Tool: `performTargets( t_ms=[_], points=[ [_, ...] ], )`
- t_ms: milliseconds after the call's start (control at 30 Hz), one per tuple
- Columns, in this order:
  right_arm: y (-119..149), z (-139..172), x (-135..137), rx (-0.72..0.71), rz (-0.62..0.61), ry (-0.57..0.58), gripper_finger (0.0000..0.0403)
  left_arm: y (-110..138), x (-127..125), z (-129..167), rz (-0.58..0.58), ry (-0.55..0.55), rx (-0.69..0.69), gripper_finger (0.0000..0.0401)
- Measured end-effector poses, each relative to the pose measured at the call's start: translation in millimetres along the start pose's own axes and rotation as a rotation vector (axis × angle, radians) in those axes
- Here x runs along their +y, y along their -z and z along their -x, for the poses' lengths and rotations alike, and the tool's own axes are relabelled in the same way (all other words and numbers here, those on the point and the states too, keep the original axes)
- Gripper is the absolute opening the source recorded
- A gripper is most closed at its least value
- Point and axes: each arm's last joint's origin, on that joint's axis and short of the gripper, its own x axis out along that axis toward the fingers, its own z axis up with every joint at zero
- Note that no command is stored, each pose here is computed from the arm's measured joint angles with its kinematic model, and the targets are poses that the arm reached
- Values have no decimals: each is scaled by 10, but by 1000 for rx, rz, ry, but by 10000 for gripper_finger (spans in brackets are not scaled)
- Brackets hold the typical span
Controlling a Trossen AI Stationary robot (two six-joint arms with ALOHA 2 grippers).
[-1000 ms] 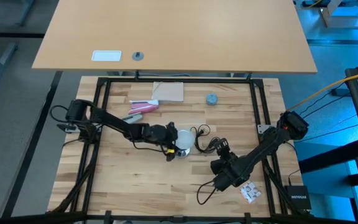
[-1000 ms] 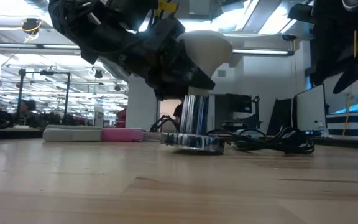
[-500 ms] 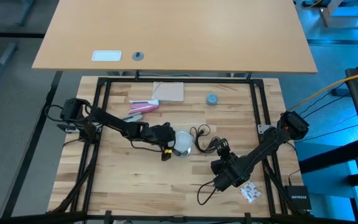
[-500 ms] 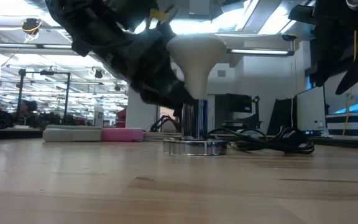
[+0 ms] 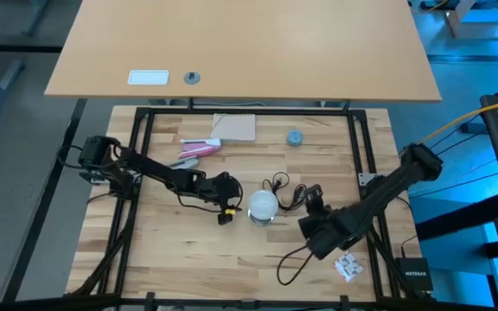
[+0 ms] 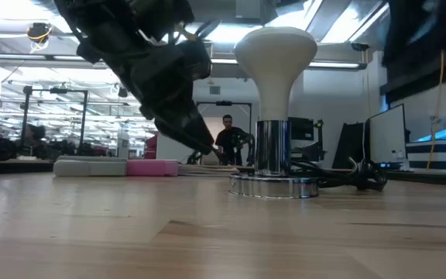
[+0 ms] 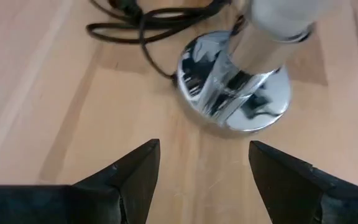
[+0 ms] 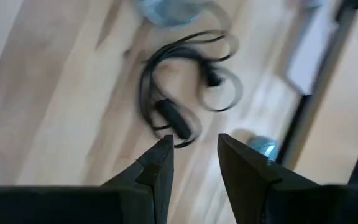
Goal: Screw lightbulb
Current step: Remove the white lightbulb from the desk lamp
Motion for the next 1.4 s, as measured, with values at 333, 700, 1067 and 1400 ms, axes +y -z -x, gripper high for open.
performTargets(
  t_ms=[333, 700, 1067, 1400],
  points=[
    [375, 607, -194, -376, -165, 216, 128, 59, -281, 39, 25, 25, -22, 237],
    [468, 83, 498, -760, -549, 264, 128, 232, -708, 156, -83, -160, -124, 237],
    [511, -602, 646, -797, -768, 323, 128, 559, -849, 287, 60, -376, -84, 237],
    [364, -876, 456, -729, -774, 116, 128, 531, -960, 301, 80, -307, -138, 237]
  ],
)
